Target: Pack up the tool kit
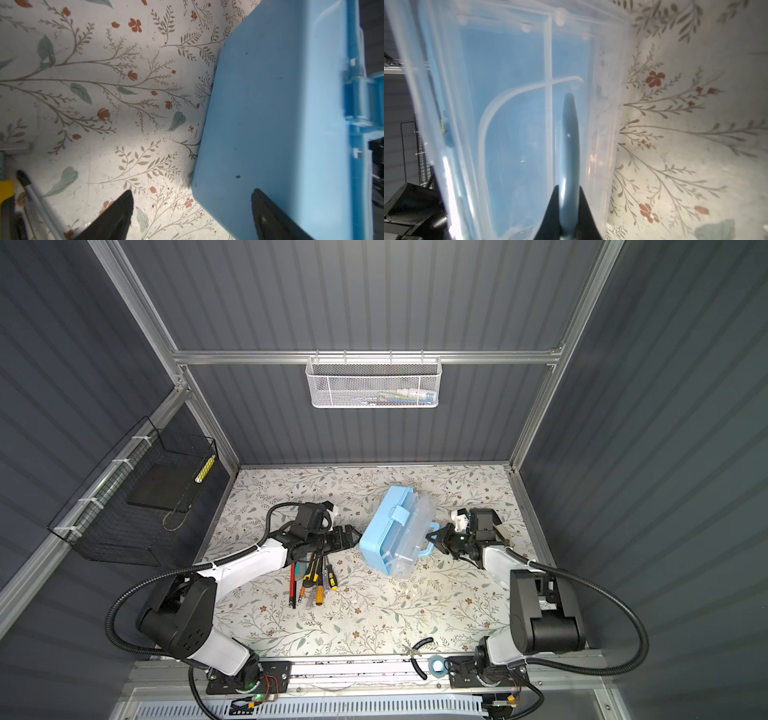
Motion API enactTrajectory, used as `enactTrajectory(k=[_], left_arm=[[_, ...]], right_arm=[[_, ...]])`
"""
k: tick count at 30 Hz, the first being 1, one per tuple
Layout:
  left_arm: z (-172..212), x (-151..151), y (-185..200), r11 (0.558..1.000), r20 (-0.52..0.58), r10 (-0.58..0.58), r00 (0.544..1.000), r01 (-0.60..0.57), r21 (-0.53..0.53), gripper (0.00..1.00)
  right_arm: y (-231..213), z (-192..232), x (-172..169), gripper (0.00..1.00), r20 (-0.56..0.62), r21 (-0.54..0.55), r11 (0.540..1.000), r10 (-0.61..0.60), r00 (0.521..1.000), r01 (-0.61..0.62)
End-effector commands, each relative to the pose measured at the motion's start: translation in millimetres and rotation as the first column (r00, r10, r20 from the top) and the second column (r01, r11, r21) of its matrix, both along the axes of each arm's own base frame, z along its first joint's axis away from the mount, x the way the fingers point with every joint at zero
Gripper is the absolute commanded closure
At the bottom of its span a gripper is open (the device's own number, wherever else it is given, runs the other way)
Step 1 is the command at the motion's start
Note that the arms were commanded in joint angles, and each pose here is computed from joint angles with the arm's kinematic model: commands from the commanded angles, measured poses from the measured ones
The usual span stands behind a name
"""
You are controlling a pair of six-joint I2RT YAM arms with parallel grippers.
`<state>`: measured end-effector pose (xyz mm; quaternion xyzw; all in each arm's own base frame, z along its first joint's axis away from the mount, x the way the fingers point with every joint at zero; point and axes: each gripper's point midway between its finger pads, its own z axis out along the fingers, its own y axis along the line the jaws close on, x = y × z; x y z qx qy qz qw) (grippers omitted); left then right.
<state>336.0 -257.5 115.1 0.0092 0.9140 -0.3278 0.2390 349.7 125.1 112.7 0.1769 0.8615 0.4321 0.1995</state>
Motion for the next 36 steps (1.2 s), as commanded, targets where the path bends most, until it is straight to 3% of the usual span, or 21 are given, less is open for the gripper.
enactTrajectory(k=[1,3,9,19,24,29,36], left_arm=[[13,4,10,1.000,0.028,0.016,0.999,-0.016,-0.015,0.11],[18,7,18,1.000,0.038,0.029,0.999,-0.028,-0.010,0.10],[32,14,34,0.998,0.072,0.056,0.996,-0.056,-0.006,0.09],[27,11,27,0.998,0.059,0.035,0.998,-0.032,-0.045,0.09],[27,13,24,0.998,0.060,0.031,0.998,-0.028,-0.060,0.09],[50,13,13,0.990,0.086,0.003,0.996,0.009,-0.139,0.09],[90,18,-1,0.965,0.139,-0.010,0.990,0.046,-0.258,0.06]], right_arm=[[-7,39,-6,1.00,0.052,-0.161,0.986,0.059,0.997,-0.050],[-8,59,-10,1.00,0.064,-0.219,0.973,0.087,0.994,-0.071],[14,108,-19,1.00,0.125,-0.245,0.954,0.205,0.971,-0.170],[49,97,-14,1.00,0.118,-0.123,0.941,0.330,0.937,-0.316],[65,104,-12,1.00,0.162,0.000,0.928,0.367,0.916,-0.372],[79,109,-11,1.00,0.207,0.117,0.891,0.411,0.888,-0.439],[82,97,-7,1.00,0.181,0.159,0.878,0.423,0.888,-0.451]])
